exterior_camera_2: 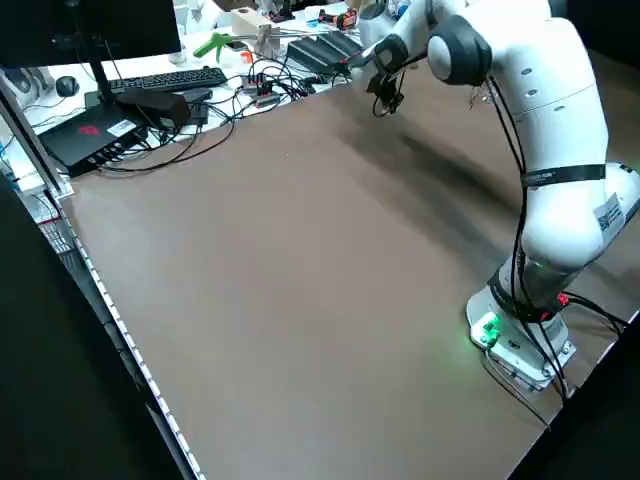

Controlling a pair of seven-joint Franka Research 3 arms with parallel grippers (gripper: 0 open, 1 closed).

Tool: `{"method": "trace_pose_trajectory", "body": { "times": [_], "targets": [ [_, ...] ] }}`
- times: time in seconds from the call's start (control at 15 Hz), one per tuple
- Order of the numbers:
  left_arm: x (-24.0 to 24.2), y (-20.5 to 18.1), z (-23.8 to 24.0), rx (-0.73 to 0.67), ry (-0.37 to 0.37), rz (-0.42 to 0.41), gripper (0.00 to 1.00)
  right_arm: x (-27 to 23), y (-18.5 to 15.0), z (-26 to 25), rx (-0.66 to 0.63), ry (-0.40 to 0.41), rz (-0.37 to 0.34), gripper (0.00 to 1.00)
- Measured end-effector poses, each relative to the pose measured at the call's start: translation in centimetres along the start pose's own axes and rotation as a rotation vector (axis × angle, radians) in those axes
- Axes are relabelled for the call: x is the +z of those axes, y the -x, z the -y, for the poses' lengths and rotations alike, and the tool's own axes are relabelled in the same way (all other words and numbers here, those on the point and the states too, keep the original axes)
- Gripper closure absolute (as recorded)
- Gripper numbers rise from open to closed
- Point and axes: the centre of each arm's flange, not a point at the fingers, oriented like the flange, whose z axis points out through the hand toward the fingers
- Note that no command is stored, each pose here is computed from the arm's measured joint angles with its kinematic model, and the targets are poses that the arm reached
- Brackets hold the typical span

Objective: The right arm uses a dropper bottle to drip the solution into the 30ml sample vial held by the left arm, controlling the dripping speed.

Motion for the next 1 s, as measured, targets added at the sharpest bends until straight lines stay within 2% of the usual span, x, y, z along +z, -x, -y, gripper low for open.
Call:
{"method": "trace_pose_trajectory", "body": {
  "times": [0.27, 0.47, 0.6, 0.73, 1.0],
  "targets": [
    [0.5, 7.0, 0.9, 0.039, -0.001, -0.114, 0.68, 0.1, -0.5, -1.0, -0.014, 0.052, -0.02, 0.96],
    [1.2, 12.1, 1.0, 0.056, -0.019, -0.194, 0.68, 1.1, -0.4, -1.6, -0.031, 0.107, -0.007, 0.96],
    [1.5, 12.7, 1.0, 0.084, -0.025, -0.209, 0.68, 2.1, -0.2, -2.0, -0.037, 0.138, 0.007, 0.96],
    [1.5, 11.8, 1.1, 0.097, -0.025, -0.217, 0.68, 3.4, 0.0, -2.1, -0.04, 0.152, 0.027, 0.96],
    [1.3, 12.2, 1.2, 0.092, -0.031, -0.216, 0.67, 4.3, 0.2, -1.8, -0.045, 0.159, 0.041, 0.96]
  ]
}}
